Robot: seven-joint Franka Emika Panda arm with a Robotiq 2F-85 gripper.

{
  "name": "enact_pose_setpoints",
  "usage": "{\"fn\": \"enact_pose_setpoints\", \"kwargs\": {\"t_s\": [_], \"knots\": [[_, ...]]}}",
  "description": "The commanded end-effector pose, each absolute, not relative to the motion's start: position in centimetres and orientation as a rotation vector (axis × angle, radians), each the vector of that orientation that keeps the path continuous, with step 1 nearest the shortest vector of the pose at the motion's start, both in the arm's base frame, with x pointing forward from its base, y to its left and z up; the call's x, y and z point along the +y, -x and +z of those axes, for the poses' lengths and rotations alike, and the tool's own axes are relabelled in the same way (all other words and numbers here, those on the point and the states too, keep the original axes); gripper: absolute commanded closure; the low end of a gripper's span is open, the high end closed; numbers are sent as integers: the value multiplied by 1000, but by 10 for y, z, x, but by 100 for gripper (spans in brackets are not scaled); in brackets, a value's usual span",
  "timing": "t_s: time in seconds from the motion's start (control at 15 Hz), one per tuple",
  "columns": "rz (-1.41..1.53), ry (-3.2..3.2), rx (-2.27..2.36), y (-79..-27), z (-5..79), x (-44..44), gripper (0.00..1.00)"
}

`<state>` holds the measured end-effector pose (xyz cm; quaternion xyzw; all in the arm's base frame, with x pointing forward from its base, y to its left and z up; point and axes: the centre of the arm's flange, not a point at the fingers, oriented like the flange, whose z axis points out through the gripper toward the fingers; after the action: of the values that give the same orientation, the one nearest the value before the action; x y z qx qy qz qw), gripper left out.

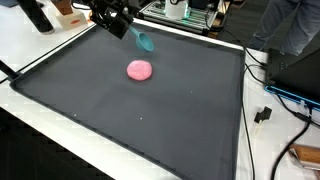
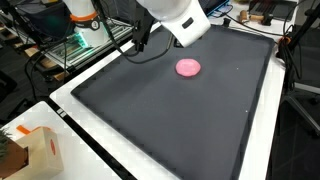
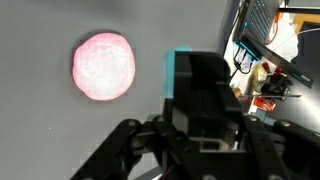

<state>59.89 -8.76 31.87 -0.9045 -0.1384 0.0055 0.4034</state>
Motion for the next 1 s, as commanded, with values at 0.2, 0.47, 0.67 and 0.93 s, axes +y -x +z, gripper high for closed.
{"fn": "enact_pose_setpoints", "kwargs": {"t_s": [0.2,0.47,0.67,0.93], "knots": [[-30,2207,-362,-615,287,-98,75],[-23,2203,-403,-618,271,-97,75],[-21,2211,-416,-620,259,-99,75],[-20,2232,-428,-621,249,-100,75]]}}
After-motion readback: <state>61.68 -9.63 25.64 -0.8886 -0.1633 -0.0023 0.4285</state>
